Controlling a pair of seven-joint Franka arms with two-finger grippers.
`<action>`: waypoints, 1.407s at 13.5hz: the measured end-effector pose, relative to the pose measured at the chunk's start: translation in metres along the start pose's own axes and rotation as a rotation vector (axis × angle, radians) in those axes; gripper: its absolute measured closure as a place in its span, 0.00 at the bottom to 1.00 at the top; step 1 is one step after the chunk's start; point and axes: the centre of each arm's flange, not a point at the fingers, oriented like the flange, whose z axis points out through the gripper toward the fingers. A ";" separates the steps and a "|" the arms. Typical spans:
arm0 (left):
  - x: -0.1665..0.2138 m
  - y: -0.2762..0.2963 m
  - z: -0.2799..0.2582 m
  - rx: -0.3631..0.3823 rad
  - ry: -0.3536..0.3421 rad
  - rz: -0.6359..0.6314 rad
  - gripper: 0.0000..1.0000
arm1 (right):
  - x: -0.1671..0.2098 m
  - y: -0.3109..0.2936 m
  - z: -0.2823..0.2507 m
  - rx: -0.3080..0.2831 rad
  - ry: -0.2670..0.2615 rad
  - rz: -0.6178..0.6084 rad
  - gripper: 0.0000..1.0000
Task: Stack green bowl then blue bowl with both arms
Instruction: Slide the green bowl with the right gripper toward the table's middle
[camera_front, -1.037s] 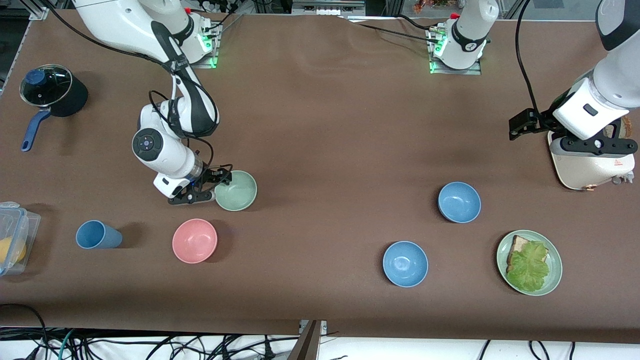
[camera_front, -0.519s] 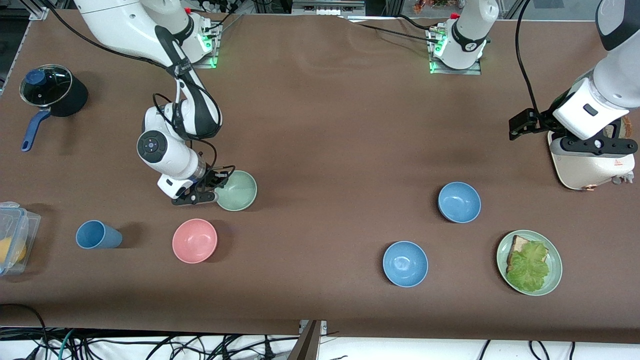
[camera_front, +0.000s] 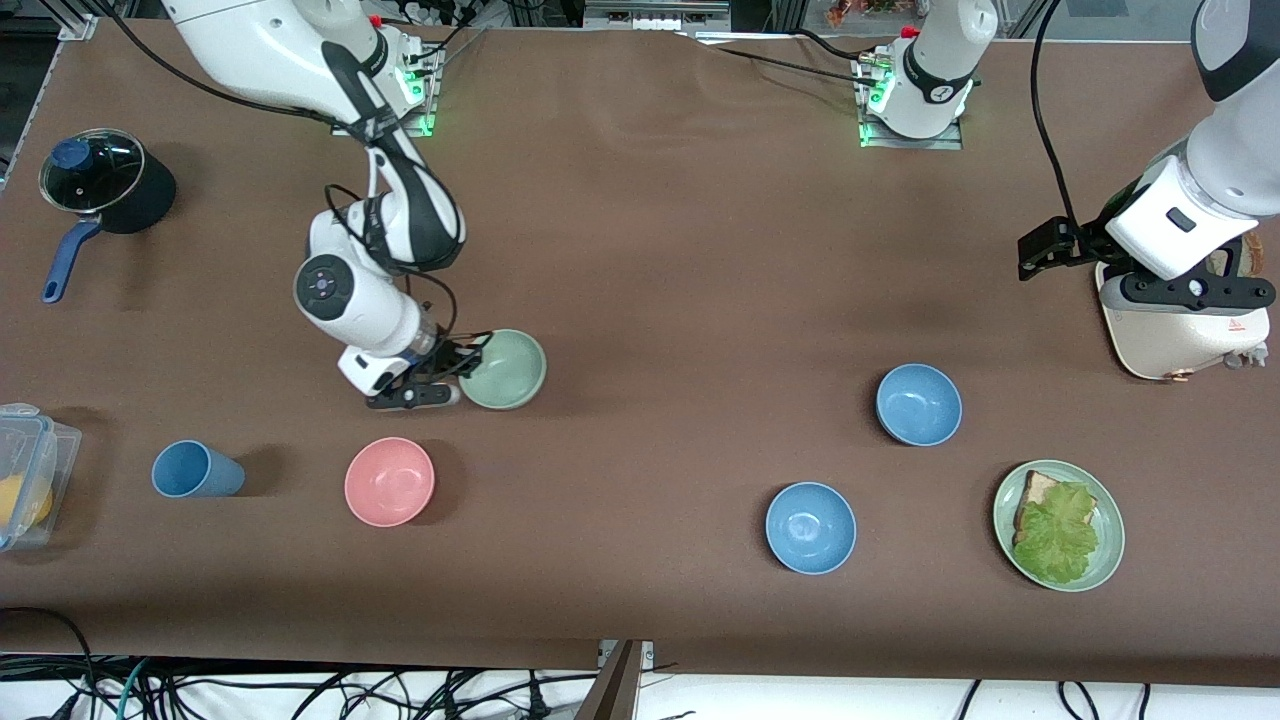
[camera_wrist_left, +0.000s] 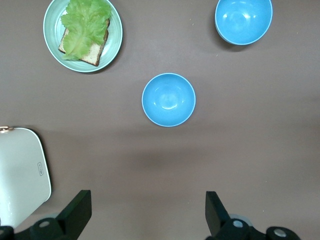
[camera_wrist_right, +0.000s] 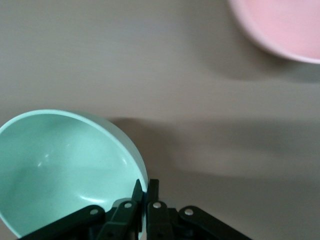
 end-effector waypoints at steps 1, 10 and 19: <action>0.000 0.000 0.000 0.000 0.000 0.000 0.00 | -0.002 -0.029 -0.007 0.021 0.013 0.018 0.96; 0.000 0.000 0.000 0.000 0.000 0.000 0.00 | -0.033 -0.209 0.048 0.037 0.043 0.181 0.96; 0.001 -0.006 0.001 -0.001 -0.003 -0.011 0.00 | -0.024 -0.216 0.053 0.056 0.098 0.200 0.65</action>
